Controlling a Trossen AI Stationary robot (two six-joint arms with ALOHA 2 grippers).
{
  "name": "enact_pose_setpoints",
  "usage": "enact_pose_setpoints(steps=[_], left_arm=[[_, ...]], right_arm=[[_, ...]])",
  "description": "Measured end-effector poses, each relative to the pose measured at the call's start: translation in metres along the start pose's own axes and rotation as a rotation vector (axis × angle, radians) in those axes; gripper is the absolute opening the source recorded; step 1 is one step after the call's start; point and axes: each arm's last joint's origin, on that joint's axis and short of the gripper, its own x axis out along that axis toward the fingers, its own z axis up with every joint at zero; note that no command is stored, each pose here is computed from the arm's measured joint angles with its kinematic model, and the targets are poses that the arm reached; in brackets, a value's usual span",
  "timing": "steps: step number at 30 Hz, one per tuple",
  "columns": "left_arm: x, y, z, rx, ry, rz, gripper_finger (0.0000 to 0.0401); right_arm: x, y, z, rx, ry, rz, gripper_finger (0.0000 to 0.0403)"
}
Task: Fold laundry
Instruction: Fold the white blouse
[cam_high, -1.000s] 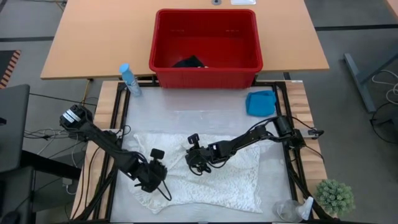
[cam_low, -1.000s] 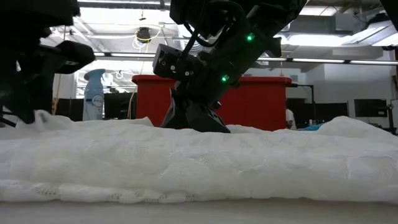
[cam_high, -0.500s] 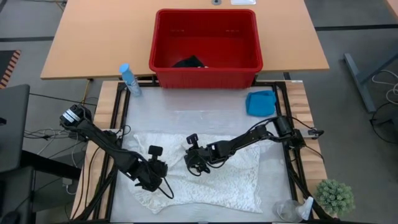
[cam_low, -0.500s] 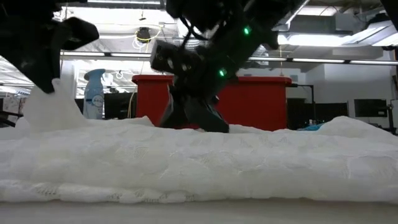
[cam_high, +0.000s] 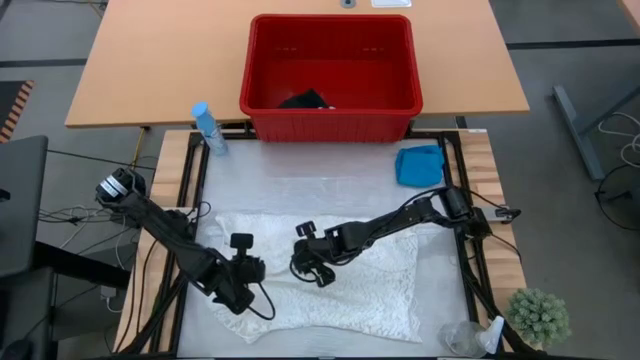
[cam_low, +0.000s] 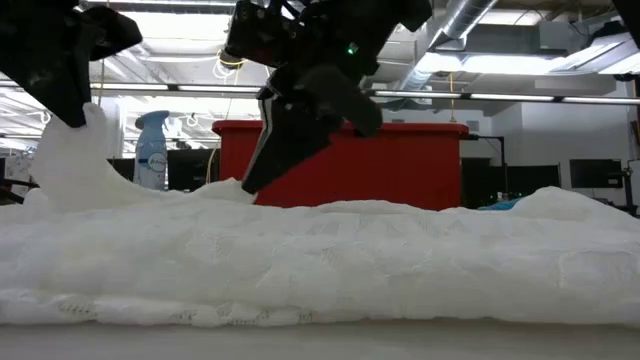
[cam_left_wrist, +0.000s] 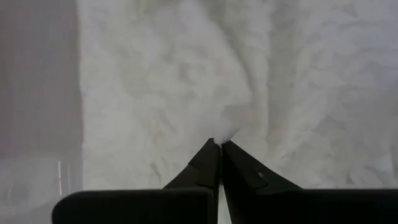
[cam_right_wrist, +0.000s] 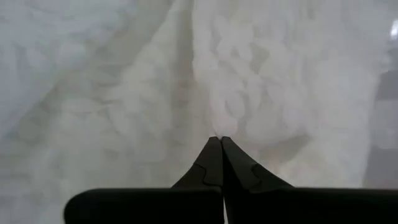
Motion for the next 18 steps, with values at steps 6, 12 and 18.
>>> enact_pose_setpoints(steps=[6, 12, 18], left_arm=[[-0.001, -0.003, -0.006, -0.075, -0.040, 0.071, 0.0000], [0.009, -0.001, -0.027, -0.204, -0.011, 0.102, 0.0000], [0.008, 0.015, -0.041, -0.314, -0.071, 0.166, 0.0000]], right_arm=[[-0.001, 0.006, 0.001, 0.022, -0.001, 0.033, 0.0016], [-0.006, 0.003, 0.010, 0.084, -0.047, 0.114, 0.0016], [-0.008, -0.021, 0.013, 0.206, -0.070, 0.106, 0.0016]])
